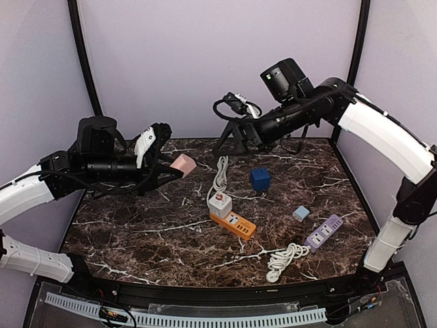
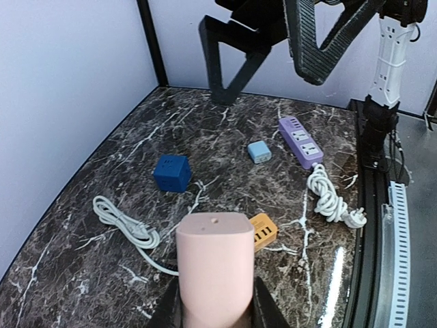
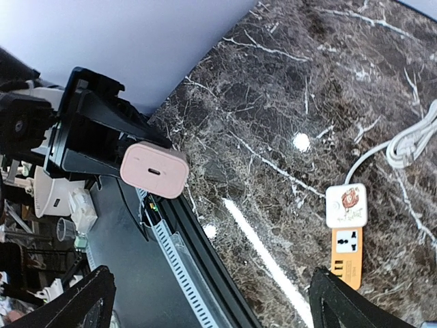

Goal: Insert the plug

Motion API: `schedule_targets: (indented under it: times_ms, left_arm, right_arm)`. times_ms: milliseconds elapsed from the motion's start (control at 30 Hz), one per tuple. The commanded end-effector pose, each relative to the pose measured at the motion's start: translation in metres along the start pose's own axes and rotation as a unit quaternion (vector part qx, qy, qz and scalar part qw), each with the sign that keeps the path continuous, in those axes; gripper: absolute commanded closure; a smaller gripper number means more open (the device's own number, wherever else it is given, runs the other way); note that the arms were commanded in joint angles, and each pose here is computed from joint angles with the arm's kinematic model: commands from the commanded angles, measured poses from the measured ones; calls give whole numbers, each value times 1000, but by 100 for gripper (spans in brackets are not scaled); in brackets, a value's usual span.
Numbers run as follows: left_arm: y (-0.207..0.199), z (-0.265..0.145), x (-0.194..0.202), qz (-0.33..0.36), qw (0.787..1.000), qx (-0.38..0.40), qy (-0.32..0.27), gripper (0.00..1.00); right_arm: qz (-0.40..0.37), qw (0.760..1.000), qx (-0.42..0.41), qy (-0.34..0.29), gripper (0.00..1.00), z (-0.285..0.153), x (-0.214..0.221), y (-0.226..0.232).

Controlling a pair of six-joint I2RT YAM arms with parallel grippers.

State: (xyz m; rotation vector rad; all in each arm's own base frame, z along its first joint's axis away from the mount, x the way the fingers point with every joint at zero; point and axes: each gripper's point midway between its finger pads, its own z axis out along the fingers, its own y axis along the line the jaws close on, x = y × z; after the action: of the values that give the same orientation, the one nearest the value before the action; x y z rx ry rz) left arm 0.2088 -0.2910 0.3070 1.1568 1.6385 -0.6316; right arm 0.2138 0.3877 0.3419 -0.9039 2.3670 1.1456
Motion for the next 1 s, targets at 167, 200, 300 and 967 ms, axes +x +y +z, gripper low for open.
schedule_targets:
  times_ms: [167,200,300,967]
  left_arm:
    - [-44,1,-38,-30,987,150,-42,99]
    - [-48,1,-41,-37,985,164,-48,99]
    - [-55,3,-49,-51,978,192,-64,99]
    - [-71,19,-47,-68,960,269,-33,99]
  right_arm:
    - [-214,968,-32,-125,3,-41,-18,32]
    - [-236,962,-33,-135,3,-43,-18,34]
    - [-297,941,-43,-156,2,-50,-12,41]
    - [-413,902,-84,-95,11,-29,32,59]
